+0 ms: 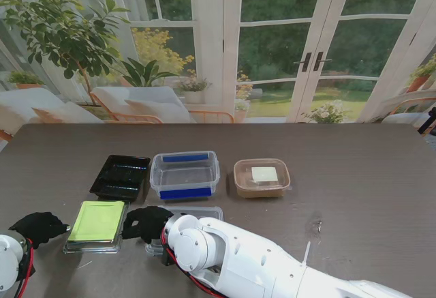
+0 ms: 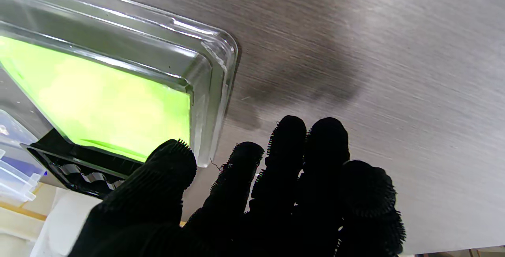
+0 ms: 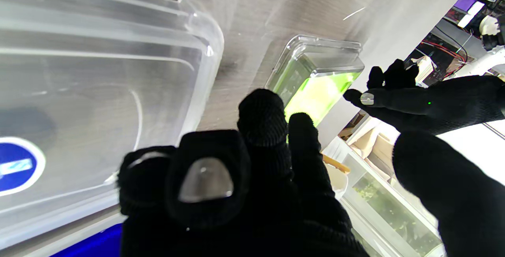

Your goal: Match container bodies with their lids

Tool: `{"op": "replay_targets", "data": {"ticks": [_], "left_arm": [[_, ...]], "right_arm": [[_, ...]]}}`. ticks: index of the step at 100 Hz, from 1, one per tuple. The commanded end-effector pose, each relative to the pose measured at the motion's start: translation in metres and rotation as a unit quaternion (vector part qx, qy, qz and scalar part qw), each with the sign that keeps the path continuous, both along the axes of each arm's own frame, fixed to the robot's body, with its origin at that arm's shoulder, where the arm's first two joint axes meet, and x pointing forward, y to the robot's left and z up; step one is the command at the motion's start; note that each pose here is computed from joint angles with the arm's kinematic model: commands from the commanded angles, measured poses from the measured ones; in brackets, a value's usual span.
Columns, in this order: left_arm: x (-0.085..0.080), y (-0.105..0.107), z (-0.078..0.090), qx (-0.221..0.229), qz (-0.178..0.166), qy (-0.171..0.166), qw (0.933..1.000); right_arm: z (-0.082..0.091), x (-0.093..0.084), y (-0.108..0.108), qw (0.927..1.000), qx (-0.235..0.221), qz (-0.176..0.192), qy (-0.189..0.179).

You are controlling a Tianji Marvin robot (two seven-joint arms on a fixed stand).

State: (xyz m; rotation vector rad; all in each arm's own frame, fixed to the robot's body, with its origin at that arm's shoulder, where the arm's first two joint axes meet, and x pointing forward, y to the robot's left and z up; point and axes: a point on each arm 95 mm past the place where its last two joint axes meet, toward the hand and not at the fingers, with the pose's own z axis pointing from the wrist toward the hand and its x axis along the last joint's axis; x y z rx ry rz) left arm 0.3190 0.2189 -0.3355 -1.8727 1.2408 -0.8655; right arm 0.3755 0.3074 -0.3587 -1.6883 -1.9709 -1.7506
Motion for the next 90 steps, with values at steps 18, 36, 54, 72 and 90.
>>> {"op": "replay_targets", "data": {"ticks": [18, 36, 54, 72, 90], "left_arm": [[0.001, -0.005, -0.004, -0.008, -0.017, 0.028, 0.9994], [0.001, -0.007, -0.005, -0.013, -0.024, 0.033, 0.9991], [-0.001, -0.010, -0.006, -0.021, -0.031, 0.040, 0.9985], [-0.002, -0.010, -0.007, -0.024, -0.038, 0.044, 0.9980], [-0.001, -0.007, -0.009, -0.022, -0.045, 0.045, 0.9978]], "right_arm": [[-0.007, -0.005, 0.005, 0.9996, 0.002, 0.014, 0.024], [-0.010, -0.010, 0.010, 0.9993, 0.007, 0.021, 0.031], [-0.013, -0.015, 0.014, 0.9988, 0.010, 0.029, 0.038], [-0.017, -0.020, 0.015, 0.9982, 0.013, 0.035, 0.047], [-0.020, -0.025, 0.018, 0.9976, 0.015, 0.043, 0.053]]}}
